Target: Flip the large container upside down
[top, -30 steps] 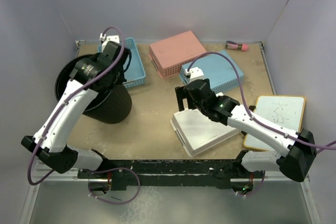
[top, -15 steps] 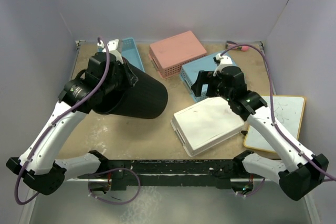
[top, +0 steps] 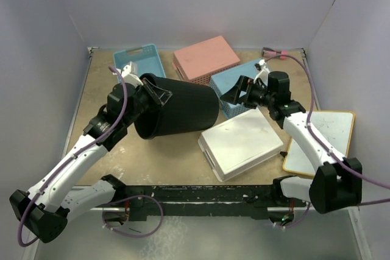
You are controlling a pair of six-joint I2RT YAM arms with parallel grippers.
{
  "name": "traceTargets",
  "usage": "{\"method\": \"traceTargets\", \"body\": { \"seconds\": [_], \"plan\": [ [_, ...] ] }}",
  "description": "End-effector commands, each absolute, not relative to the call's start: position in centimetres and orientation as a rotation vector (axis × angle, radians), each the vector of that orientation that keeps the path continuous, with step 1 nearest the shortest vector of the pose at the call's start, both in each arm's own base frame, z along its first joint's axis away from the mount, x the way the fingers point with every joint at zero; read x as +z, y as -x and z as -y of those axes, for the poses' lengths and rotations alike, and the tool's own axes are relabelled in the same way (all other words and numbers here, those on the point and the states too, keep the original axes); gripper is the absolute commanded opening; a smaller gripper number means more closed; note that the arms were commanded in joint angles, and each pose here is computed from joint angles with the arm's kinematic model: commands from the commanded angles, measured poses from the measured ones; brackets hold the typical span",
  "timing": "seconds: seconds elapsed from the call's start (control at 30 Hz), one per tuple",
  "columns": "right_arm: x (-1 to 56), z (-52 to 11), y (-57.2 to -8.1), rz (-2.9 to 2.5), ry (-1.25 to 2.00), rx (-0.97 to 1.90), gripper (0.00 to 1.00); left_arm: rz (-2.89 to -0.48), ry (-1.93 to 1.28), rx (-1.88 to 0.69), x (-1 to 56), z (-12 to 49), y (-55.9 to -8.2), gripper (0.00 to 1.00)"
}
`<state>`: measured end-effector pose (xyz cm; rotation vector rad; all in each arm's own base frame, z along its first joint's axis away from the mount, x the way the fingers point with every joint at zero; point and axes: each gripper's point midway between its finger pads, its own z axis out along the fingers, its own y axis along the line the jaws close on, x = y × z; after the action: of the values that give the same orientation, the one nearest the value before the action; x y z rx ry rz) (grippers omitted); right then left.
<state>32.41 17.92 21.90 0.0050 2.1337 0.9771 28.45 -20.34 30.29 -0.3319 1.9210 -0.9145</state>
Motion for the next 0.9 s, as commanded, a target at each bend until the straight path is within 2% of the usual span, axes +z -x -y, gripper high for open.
{"method": "traceTargets", "body": {
  "seconds": [0.0, 0.1, 0.23, 0.7, 0.87],
  "plan": [
    [21.1, -20.1, -32.5, -2.089, 0.020, 1.181, 1.00, -1.686, 0.414, -1.022, 35.7, 19.5, -29.1, 0.00],
    [19.3, -21.3, -32.9, -2.083, 0.017, 1.296, 1.00, -1.715, 0.424, -1.008, 34.5, 19.5, -29.0, 0.00],
    [19.7, -22.7, -33.0, -2.001, 0.007, 1.423, 1.00, -1.790, 0.475, -0.941, 31.6, 18.7, -29.0, 0.00],
    [20.1, -25.9, -33.1, -1.944, 0.112, 1.595, 1.00, -1.994, 0.546, -0.814, 22.6, 17.1, -26.8, 0.00],
    [20.3, -26.1, -32.9, -1.944, 0.112, 1.586, 1.00, -2.115, 0.515, -0.717, 19.0, 16.7, -26.1, 0.25]
  ]
}}
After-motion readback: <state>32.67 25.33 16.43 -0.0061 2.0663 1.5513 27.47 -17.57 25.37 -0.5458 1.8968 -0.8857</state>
